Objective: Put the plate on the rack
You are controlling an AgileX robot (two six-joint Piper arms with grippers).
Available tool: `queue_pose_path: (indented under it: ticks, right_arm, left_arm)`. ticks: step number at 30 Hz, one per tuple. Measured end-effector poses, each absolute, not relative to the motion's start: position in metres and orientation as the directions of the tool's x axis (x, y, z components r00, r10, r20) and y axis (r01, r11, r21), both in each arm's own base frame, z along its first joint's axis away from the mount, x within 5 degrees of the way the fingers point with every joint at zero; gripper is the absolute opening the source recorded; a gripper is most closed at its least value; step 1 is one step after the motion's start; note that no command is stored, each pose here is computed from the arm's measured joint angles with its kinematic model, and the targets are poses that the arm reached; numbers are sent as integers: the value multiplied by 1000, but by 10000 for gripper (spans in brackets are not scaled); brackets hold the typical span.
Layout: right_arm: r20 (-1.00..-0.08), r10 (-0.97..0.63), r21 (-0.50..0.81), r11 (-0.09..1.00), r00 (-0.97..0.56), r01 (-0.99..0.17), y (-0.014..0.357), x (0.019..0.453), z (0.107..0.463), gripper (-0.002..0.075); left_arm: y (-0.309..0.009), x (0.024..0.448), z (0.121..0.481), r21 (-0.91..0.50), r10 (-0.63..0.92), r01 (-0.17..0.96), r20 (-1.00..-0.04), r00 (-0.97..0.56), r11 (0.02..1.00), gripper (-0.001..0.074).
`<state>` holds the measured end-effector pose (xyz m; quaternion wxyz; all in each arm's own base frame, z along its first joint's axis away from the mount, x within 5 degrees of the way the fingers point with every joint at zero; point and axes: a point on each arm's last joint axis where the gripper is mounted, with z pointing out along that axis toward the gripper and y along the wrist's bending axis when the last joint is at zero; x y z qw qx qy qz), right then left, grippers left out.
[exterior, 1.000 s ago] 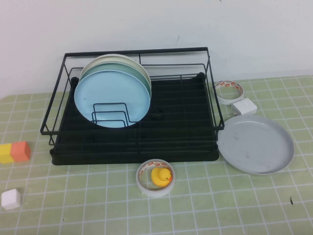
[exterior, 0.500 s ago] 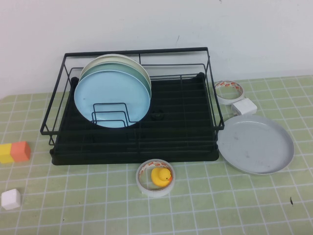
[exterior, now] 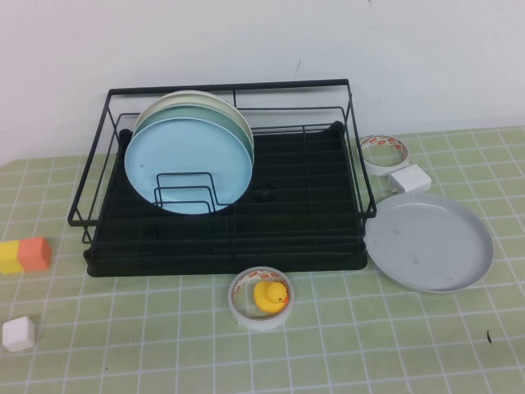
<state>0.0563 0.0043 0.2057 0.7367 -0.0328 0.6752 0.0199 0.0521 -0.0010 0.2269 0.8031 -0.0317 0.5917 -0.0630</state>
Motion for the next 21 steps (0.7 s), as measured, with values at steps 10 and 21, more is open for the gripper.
queue_pose_path:
  ticks: [10,21]
  right_arm:
    - [-891,30,-5,997,453,-75,4,47,239,-2]
    - [-872,80,37,995,484,-97,3,45,243,-2]
  left_arm:
    - [1,37,256,-120,-157,101,-781,605,988,-2]
    - [-1,43,251,-336,-396,210,-806,439,918,-1]
